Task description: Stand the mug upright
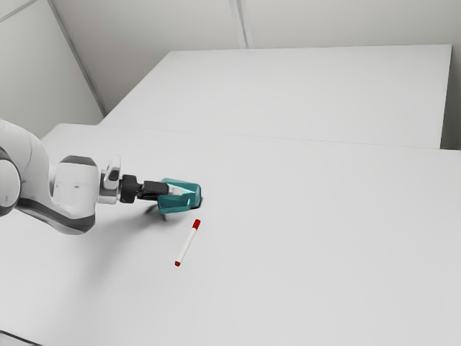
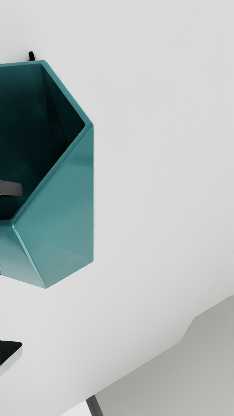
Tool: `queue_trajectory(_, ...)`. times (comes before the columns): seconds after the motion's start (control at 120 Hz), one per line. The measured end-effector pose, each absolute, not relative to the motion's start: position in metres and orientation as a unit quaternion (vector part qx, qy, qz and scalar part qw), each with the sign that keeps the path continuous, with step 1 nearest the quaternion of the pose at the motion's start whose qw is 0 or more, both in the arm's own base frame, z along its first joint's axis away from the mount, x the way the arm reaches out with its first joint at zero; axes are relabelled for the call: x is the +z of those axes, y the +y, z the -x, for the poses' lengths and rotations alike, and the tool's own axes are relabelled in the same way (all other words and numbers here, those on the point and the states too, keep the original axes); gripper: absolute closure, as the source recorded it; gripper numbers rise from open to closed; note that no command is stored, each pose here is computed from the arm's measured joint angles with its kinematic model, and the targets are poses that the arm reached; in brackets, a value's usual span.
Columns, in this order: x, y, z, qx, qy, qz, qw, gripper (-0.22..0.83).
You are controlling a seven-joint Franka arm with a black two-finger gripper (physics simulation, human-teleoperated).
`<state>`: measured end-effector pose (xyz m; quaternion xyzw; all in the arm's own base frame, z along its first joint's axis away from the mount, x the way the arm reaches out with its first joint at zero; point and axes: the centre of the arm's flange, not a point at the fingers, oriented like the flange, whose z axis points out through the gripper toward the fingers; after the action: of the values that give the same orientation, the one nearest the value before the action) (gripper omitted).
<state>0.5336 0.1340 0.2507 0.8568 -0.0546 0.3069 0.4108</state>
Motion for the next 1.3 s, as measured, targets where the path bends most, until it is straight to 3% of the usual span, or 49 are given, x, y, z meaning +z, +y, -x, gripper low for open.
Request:
queue_trajectory(0.483, 0.253, 0.134, -0.535, 0.315, -0.051, -0.854, 0.411, 0.65)
queue_trajectory(0.725, 0.261, 0.134, -0.538, 0.322, -0.054, -0.852, 0.409, 0.75)
queue_trajectory(0.917, 0.273, 0.128, -0.541, 0.330, -0.064, -0.849, 0.409, 0.75)
queue_trajectory(1.108, 0.306, 0.112, -0.551, 0.340, -0.097, -0.847, 0.396, 0.76)
queue_trajectory(1.3, 0.346, 0.107, -0.556, 0.309, -0.163, -0.871, 0.344, 0.76)
